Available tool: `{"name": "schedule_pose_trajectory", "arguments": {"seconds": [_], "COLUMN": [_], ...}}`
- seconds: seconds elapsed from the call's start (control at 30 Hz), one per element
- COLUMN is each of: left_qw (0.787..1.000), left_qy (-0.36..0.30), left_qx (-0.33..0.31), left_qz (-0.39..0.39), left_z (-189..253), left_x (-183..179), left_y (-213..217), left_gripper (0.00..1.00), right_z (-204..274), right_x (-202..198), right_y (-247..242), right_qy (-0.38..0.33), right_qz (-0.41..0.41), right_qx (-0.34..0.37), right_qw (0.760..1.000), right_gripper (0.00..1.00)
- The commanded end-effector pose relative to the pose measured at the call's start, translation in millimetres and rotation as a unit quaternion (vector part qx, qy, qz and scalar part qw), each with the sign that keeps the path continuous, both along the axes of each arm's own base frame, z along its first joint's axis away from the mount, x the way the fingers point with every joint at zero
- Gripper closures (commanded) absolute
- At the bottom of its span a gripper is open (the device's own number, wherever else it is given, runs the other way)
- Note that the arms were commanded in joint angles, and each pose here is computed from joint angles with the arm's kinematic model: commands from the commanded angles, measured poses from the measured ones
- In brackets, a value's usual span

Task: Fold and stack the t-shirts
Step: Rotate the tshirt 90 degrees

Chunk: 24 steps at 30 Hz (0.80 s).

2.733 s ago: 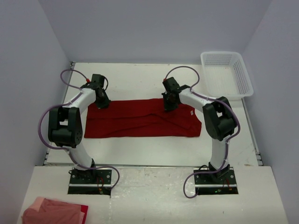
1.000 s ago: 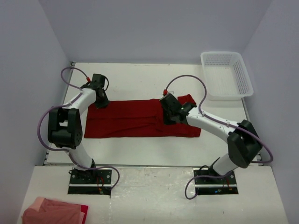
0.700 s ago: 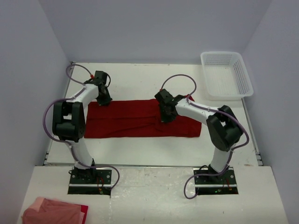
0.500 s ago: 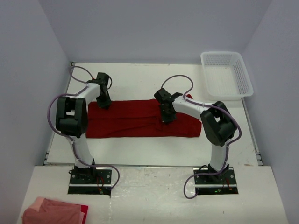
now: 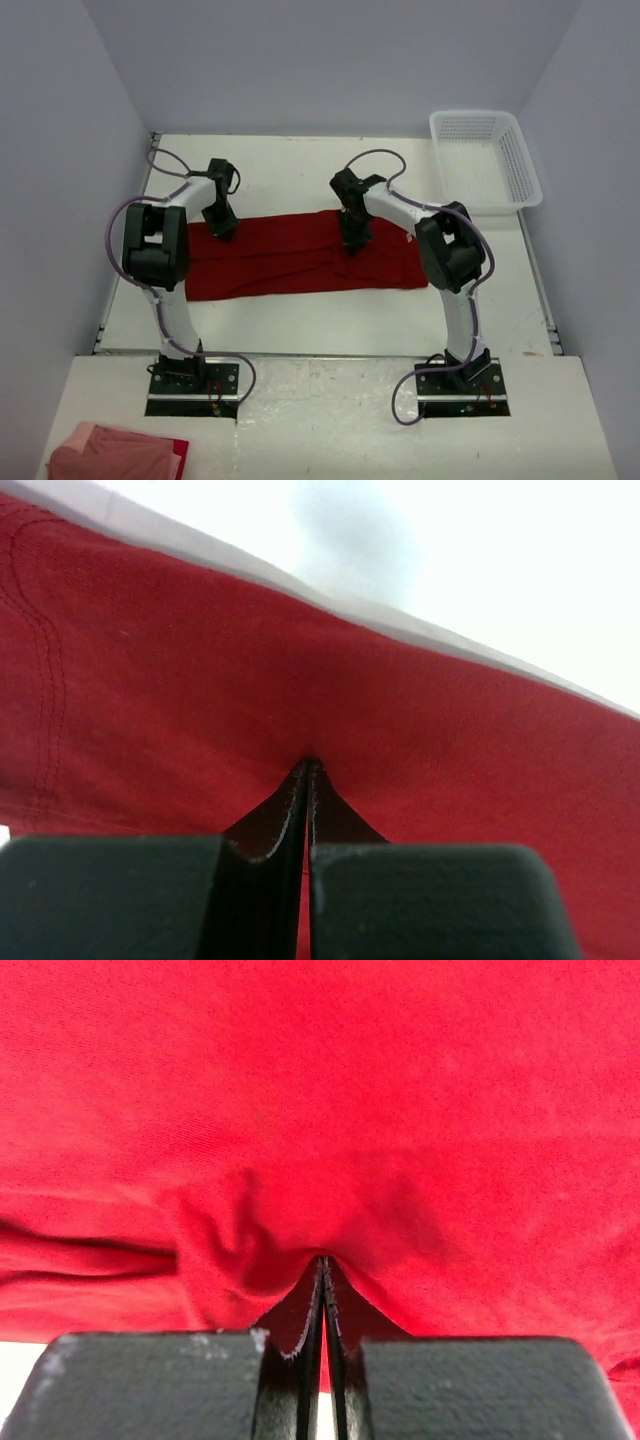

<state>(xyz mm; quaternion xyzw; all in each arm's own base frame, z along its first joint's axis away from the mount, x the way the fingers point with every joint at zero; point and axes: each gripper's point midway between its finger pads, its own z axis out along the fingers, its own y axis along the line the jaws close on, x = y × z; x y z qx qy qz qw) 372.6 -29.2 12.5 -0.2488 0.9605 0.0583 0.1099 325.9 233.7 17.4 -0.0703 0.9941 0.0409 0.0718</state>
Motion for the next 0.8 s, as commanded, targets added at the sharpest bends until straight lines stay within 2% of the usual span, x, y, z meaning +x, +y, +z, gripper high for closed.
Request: {"name": "schedule_pose_trajectory", "arguments": {"seconds": [0.0, 0.1, 0.2, 0.27, 0.3, 0.33, 0.47, 0.6, 0.7, 0.77], "left_qw": [0.989, 0.985, 0.983, 0.982, 0.982, 0.981, 0.981, 0.984, 0.992, 0.995], "left_qy": [0.139, 0.164, 0.175, 0.182, 0.184, 0.189, 0.193, 0.165, 0.1, 0.022], "left_qx": [0.014, 0.017, 0.027, 0.025, 0.023, 0.013, 0.028, 0.062, 0.069, 0.082], "left_qz": [0.039, 0.045, 0.044, 0.042, 0.041, 0.037, 0.018, -0.012, -0.04, -0.053], "left_z": [-27.2, -27.0, -26.3, -26.3, -26.4, -26.0, -22.1, -10.4, 9.5, 41.4], "left_x": [-73.7, -91.6, -105.0, -117.1, -120.0, -126.7, -140.9, -136.7, -114.9, -88.6], "left_y": [9.4, 10.9, 14.0, 13.3, 12.4, 8.7, 6.4, 8.9, 6.2, 2.1], "left_gripper": [1.0, 1.0, 1.0, 1.0, 1.0, 1.0, 1.0, 1.0, 1.0, 1.0], "right_z": [10.1, 2.8, 11.4, 12.5, 23.6, 15.2, 14.9, 33.2, 69.9, 114.7], "right_x": [15.8, 22.9, 46.0, 51.5, 65.9, 68.0, 96.2, 139.1, 174.9, 188.6], "right_y": [17.7, 18.4, 28.9, 27.7, 34.1, 30.7, 29.4, 34.1, 38.0, 42.4], "right_qy": [0.011, 0.035, 0.022, 0.038, 0.02, 0.037, 0.025, -0.057, -0.132, -0.198], "right_qz": [0.025, 0.033, 0.044, 0.048, 0.051, 0.049, 0.039, 0.056, 0.057, 0.065], "right_qx": [0.038, 0.036, 0.052, 0.06, 0.075, 0.076, 0.091, 0.113, 0.139, 0.158], "right_qw": [0.999, 0.998, 0.997, 0.996, 0.996, 0.995, 0.995, 0.99, 0.98, 0.965], "right_gripper": [1.0, 1.0, 1.0, 1.0, 0.99, 0.98, 0.98, 0.98, 1.0, 1.0]}}
